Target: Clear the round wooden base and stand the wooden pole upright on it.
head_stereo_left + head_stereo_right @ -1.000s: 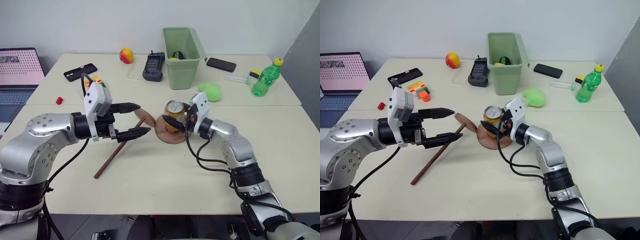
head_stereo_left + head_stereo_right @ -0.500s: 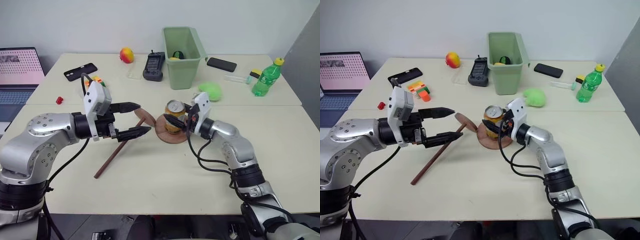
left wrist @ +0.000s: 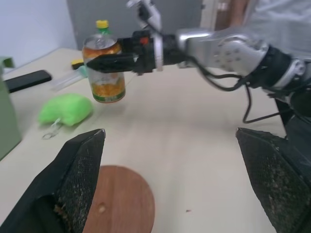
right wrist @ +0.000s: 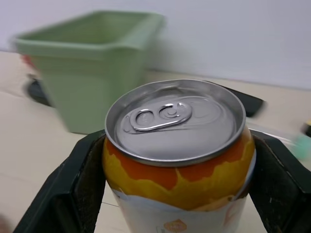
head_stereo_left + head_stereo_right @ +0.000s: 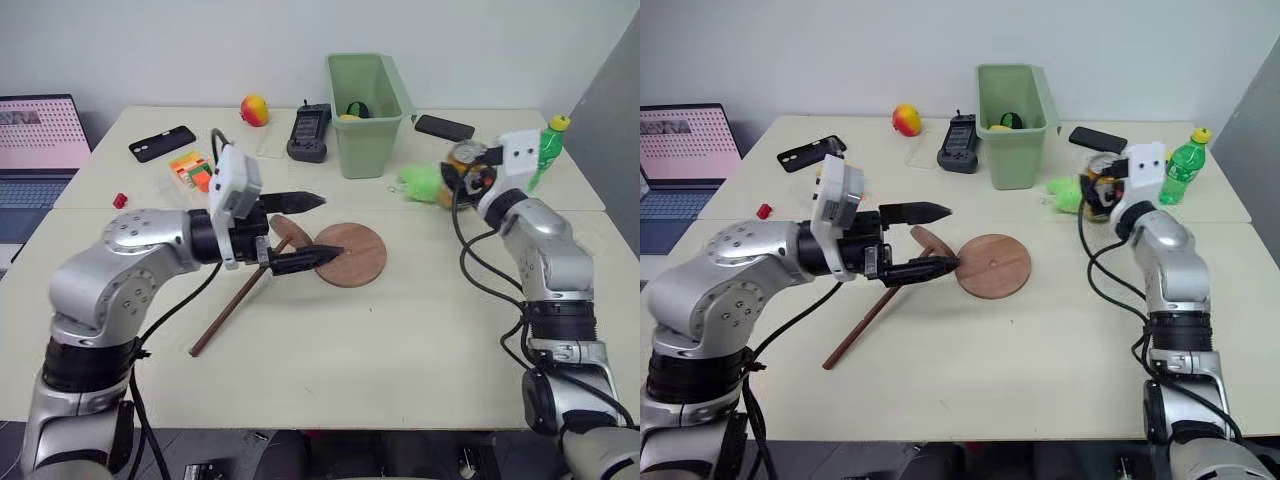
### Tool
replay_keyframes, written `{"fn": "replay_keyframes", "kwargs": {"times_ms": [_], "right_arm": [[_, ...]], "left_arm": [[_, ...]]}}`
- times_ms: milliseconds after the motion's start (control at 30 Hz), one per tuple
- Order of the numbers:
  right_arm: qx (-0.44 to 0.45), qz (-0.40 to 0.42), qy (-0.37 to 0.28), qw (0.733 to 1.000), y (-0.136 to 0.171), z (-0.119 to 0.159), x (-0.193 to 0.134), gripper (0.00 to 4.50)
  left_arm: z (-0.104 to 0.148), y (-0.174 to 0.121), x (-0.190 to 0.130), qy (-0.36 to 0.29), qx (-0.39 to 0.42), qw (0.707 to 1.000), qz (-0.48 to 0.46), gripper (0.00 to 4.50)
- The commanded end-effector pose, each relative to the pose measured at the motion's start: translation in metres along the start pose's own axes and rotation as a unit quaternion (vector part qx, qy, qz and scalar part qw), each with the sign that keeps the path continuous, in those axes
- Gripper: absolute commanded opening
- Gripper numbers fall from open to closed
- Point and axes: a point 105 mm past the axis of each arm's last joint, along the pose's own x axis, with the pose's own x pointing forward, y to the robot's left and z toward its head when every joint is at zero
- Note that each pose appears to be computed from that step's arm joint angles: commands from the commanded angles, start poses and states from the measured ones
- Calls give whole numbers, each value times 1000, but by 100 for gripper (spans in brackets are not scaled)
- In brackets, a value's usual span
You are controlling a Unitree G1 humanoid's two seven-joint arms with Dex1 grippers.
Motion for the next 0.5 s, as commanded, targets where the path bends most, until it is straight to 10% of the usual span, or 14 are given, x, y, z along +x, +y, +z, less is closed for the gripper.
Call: {"fn": "replay_keyframes", "kwargs": {"times_ms": [33, 333, 500], "right_arm": [[4, -77, -19, 997, -33, 6, 9, 361], [48, -115, 19, 992, -53, -20, 14, 361], [44, -97, 7, 994, -46, -18, 13, 449]], "left_arm": [[10, -2, 5, -12, 24, 1000, -12, 450], [14, 0, 5, -21, 27, 999, -8, 450], [14, -1, 2, -20, 28, 999, -4, 450]]}}
